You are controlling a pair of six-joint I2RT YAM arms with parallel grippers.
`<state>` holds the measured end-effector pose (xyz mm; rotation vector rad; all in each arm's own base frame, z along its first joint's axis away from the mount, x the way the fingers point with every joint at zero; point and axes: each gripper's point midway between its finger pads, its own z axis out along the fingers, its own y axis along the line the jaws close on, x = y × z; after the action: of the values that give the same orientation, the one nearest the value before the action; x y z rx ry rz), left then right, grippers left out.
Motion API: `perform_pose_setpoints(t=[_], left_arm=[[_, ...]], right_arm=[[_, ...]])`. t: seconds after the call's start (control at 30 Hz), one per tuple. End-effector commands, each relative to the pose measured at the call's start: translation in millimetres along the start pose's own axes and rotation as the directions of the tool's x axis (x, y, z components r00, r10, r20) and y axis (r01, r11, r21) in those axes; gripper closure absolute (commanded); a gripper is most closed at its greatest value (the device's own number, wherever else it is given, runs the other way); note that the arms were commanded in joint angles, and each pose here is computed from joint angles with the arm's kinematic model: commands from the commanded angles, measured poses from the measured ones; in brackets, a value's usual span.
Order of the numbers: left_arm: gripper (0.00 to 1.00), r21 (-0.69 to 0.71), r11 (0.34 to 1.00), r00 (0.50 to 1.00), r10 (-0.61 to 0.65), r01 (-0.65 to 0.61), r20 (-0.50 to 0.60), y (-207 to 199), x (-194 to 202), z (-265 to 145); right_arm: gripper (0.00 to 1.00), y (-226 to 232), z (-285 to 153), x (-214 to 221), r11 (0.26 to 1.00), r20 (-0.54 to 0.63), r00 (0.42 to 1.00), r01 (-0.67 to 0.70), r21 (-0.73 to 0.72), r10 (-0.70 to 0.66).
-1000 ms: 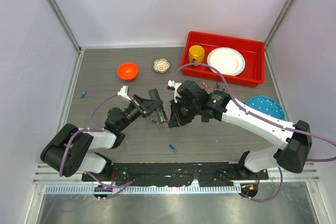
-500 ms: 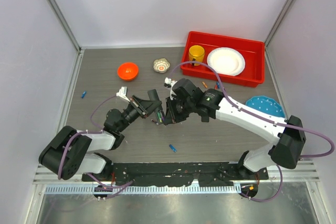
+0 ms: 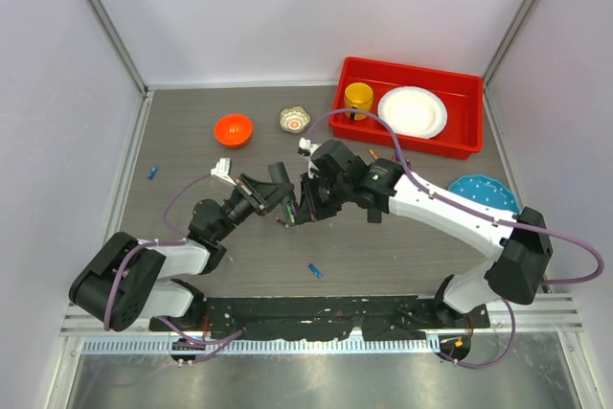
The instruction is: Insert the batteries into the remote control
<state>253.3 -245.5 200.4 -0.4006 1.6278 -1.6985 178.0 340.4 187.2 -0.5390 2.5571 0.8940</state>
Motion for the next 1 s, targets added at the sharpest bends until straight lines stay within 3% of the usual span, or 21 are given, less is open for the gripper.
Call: perform_pose_setpoints(t=[0.0,0.63,0.83,0.97], left_arm=[[1.00,0.284,0.954,0.995,0.085,-0.099,0.060,-74.1,-9.4,-9.3],[1.00,0.299,0.950,0.995,0.075,-0.089,0.058,-79.8,-7.5,-10.9],[1.00,0.296,0.951,0.995,0.072,-0.089,0.067,-79.3,-9.0,-10.3],[1.00,0.298,0.950,0.995,0.071,-0.090,0.072,-80.3,-10.3,-9.4]], right_arm=[[0.99,7.4,-1.2,-24.5,1.000,0.071,0.997,0.002,-0.008,-0.001],[0.99,-8.5,8.6,-32.9,0.998,0.087,0.996,-0.015,0.068,0.009],[0.86,-14.4,9.4,-27.6,0.996,0.065,0.998,-0.005,0.092,-0.001],[0.83,-16.0,9.6,-23.8,0.995,0.049,0.999,-0.001,0.096,-0.004]])
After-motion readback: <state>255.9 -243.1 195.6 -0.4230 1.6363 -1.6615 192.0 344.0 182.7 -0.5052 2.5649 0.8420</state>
